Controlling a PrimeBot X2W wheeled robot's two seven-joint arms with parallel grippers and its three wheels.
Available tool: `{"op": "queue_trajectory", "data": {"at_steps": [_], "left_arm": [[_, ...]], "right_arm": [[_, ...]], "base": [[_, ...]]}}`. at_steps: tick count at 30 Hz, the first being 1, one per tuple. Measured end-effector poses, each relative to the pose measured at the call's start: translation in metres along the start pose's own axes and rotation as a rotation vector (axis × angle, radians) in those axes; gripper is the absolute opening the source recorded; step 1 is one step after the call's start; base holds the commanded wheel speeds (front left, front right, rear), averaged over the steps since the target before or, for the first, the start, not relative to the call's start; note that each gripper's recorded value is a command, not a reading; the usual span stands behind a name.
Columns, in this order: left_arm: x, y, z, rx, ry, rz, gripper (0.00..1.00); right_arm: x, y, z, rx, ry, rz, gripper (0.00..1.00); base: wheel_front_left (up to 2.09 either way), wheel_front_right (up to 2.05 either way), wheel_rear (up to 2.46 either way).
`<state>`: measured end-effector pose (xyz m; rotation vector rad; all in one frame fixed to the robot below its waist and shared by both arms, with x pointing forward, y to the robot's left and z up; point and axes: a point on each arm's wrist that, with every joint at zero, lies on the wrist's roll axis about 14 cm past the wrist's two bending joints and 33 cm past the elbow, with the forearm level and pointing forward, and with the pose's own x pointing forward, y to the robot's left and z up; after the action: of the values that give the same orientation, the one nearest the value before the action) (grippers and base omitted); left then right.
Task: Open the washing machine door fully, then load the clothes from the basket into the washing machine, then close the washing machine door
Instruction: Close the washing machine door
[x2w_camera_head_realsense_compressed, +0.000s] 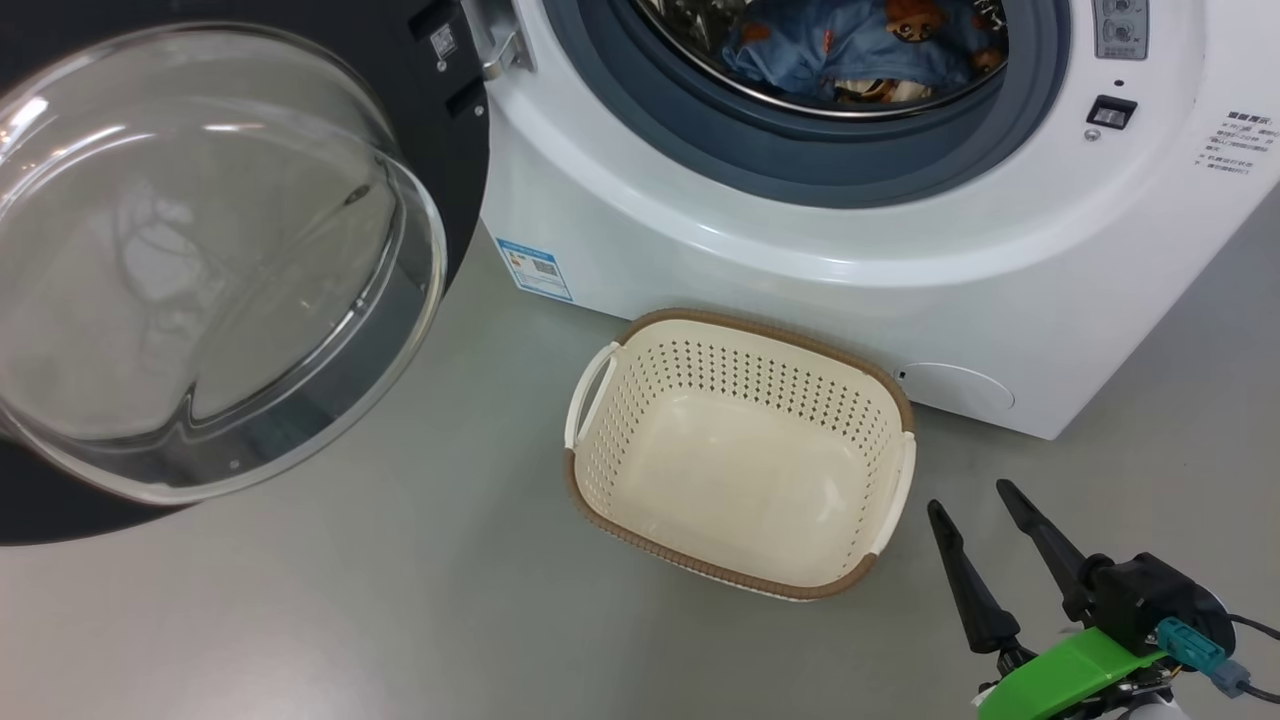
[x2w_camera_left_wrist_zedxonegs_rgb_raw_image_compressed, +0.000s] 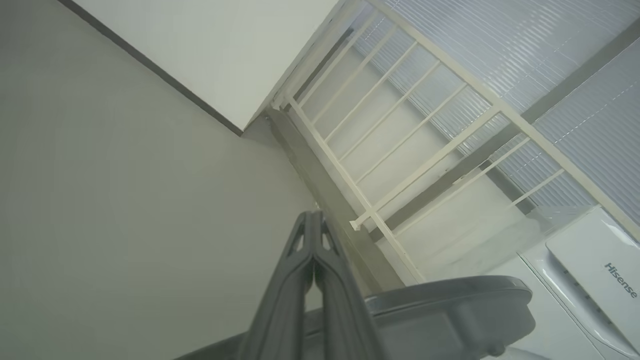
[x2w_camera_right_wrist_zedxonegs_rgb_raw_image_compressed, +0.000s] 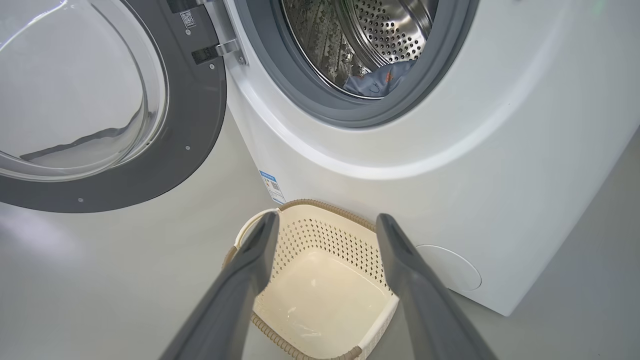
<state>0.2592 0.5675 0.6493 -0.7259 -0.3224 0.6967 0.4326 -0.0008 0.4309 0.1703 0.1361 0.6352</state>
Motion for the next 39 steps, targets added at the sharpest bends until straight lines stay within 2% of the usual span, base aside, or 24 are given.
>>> {"op": "queue_trajectory", "data": {"at_steps": [5,11,25,39], "left_arm": [[0.004,0.009,-0.019,-0.043,0.164,0.044,0.0],[0.005,0.014,-0.051,-0.044,0.319,0.078,0.0],[0.006,0.011,-0.072,-0.064,0.445,0.079,0.0],[-0.026,-0.004,-0.085,-0.045,0.67,-0.01,0.0]], "right_arm": [[-0.001,-0.001,-0.003,-0.003,0.01,0.005,1.0],[-0.001,-0.008,-0.008,-0.011,0.021,-0.001,1.0],[-0.001,-0.016,-0.006,-0.013,0.013,-0.022,1.0],[0.0,-0.01,0.011,-0.028,-0.025,-0.017,1.0]], "base": [[0.0,0.0,0.0],[0.0,0.0,0.0],[0.0,0.0,0.0],[0.0,0.0,0.0]]}}
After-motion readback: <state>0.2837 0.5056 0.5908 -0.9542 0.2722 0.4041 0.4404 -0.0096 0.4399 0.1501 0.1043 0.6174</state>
